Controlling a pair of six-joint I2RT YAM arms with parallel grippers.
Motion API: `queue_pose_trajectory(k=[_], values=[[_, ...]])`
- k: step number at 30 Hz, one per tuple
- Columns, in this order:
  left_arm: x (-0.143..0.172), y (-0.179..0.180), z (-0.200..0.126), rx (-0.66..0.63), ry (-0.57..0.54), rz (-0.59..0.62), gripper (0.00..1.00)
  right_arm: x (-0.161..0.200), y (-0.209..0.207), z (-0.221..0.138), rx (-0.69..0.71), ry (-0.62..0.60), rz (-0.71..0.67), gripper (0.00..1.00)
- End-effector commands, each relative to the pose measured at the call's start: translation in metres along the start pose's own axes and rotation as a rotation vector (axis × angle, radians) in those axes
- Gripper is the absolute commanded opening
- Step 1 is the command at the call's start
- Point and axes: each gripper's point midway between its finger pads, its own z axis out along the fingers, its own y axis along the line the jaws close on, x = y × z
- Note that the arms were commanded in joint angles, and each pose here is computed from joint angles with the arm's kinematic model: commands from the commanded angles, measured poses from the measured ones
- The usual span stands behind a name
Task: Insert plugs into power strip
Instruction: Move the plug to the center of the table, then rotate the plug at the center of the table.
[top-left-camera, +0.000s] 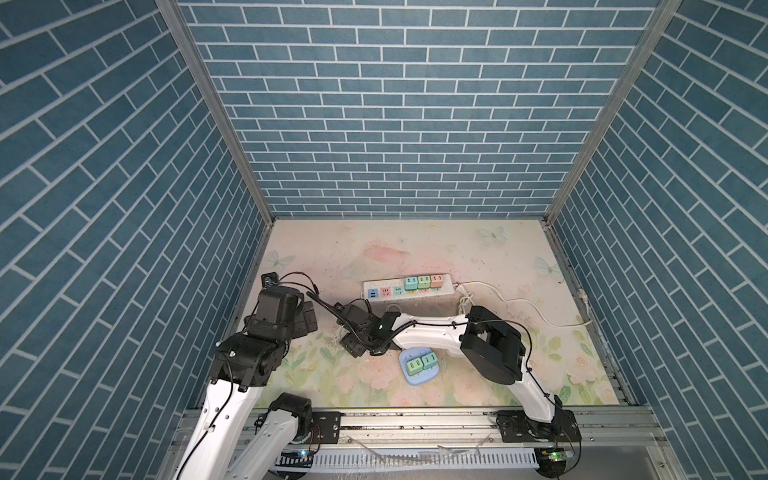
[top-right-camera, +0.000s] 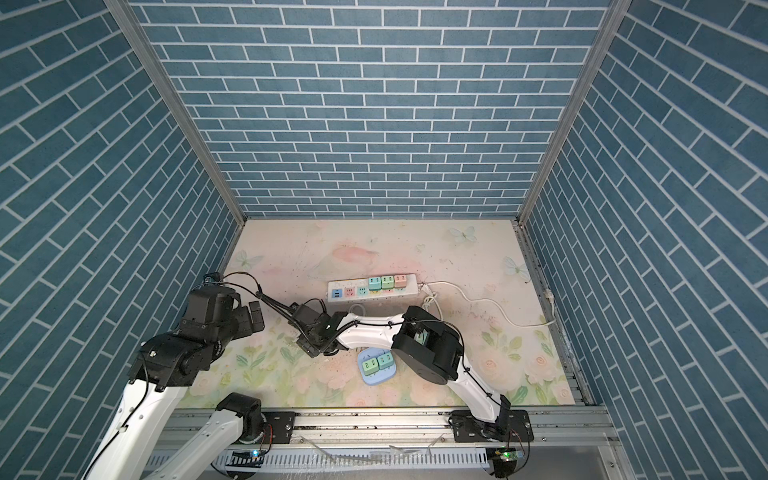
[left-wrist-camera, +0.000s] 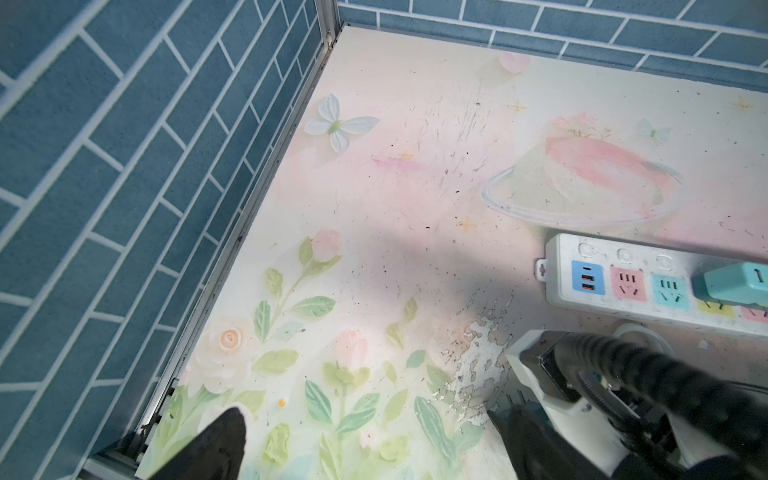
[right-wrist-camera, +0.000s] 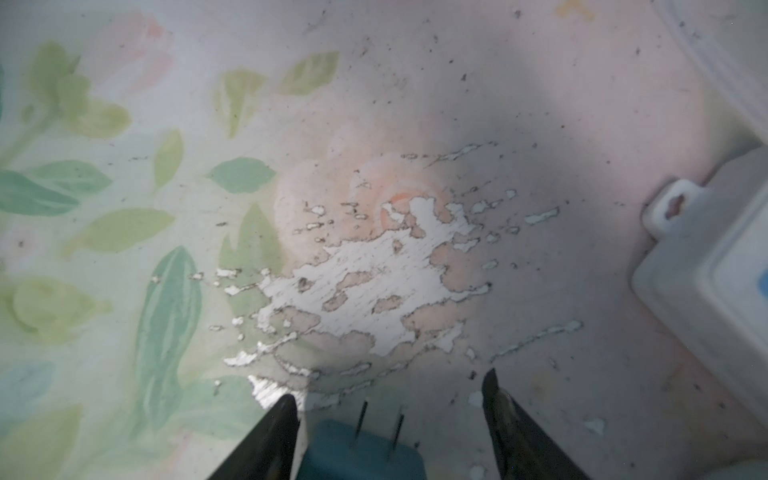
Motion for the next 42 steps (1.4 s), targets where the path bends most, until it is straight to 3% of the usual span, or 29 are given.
queue_pose_trajectory(k=[1,13,18,26,42], values=[[0.001,0.0,0.003,0.001,-0.001,-0.001,1.0,-0.001,-0.024,-0.01,0.055,-0.014,0.025,0.73],[0.001,-0.002,0.002,0.013,-0.003,-0.002,0.99,0.01,-0.067,-0.025,0.087,-0.033,0.13,0.72],[0.001,-0.002,0.002,0.015,-0.003,-0.002,1.0,0.016,-0.059,-0.038,0.03,-0.035,0.108,0.8],[0.001,-0.003,0.002,0.019,-0.005,-0.002,1.0,0.045,-0.041,-0.041,-0.066,0.023,0.108,0.8],[0.001,-0.003,0.0,0.028,-0.01,-0.006,1.0,0.047,0.002,-0.045,-0.182,0.027,0.122,0.63]])
